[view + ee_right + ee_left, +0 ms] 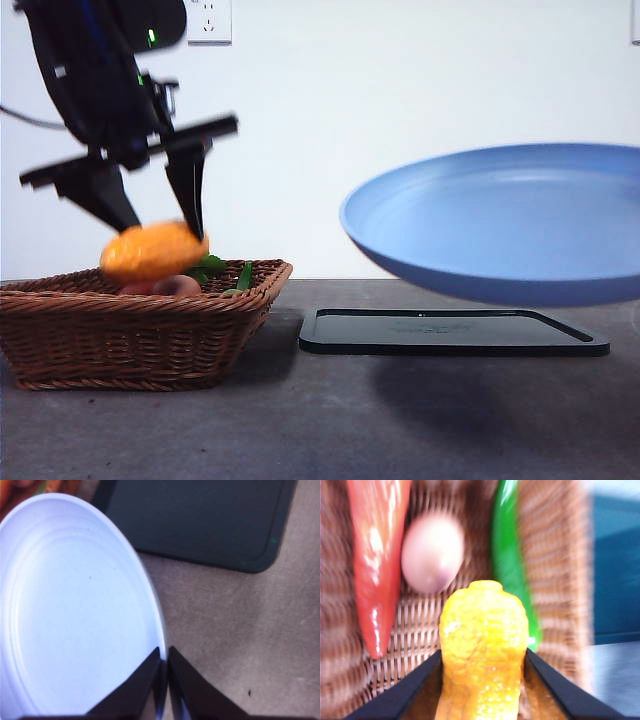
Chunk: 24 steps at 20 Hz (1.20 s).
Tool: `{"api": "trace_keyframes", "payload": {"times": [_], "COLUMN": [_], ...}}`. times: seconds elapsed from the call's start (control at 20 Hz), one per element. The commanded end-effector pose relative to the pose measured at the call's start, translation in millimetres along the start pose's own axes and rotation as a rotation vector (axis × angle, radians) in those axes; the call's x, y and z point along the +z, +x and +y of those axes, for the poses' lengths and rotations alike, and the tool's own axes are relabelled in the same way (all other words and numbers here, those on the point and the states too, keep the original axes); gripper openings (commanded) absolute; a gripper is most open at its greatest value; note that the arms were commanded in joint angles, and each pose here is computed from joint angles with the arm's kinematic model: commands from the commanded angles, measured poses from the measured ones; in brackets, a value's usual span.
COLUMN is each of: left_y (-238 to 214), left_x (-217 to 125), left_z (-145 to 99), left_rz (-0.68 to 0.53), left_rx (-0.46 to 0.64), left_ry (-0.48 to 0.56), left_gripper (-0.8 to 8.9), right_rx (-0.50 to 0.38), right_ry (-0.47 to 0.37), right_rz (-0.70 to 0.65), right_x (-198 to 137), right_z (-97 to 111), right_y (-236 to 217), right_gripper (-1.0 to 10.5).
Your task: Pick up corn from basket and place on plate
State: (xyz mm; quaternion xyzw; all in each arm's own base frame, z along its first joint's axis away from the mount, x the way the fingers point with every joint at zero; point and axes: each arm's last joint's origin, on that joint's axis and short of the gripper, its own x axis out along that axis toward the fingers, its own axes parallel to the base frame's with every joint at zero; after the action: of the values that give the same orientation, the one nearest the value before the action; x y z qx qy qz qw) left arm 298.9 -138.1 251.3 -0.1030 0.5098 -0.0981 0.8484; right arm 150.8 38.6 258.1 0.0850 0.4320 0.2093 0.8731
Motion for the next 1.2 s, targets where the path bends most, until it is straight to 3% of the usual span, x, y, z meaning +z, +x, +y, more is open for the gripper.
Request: {"api": "trace_keyframes", "payload": {"times": [0.05,0.35,0.55,0.75,1.0,1.2], "left_y": [-21.1,-59.3,-49.1,-18.3,3.0,3.5], "left_x": [5.2,-7.6,-32.6,-57.3,-67.0,-67.1], "left_z": [-9.4,-57.5,-103.0,-134.1,-143.0,-142.8], "left_rz": [-0.057,-0.132,-0.097,-0.027,0.008,0.005], "left_rx": [-0.074,-0.417,-0.527,-0.553,-0.545,-0.544], "left_ry": [0.038,0.15,0.277,0.401,0.454,0.474], "left_gripper": [1.5,1.5,1.5,1.5,1.58,2.78], "right_rx": [0.007,0.12,0.173,0.195,0.196,0.197], "right_ry": [0.036,0.131,0.169,0.171,0.176,0.176], "right_rz": [0.004,0.032,0.04,0.039,0.053,0.053], "right_x": [9.5,27.9,32.1,32.6,31.3,31.3], "right_z": [-1.3,-9.1,-10.2,-8.7,-8.7,-8.7], "right_y": [9.1,48.6,59.1,59.2,59.2,59.2], "right_gripper": [0.0,0.0,0.0,0.0,0.0,0.0]}}
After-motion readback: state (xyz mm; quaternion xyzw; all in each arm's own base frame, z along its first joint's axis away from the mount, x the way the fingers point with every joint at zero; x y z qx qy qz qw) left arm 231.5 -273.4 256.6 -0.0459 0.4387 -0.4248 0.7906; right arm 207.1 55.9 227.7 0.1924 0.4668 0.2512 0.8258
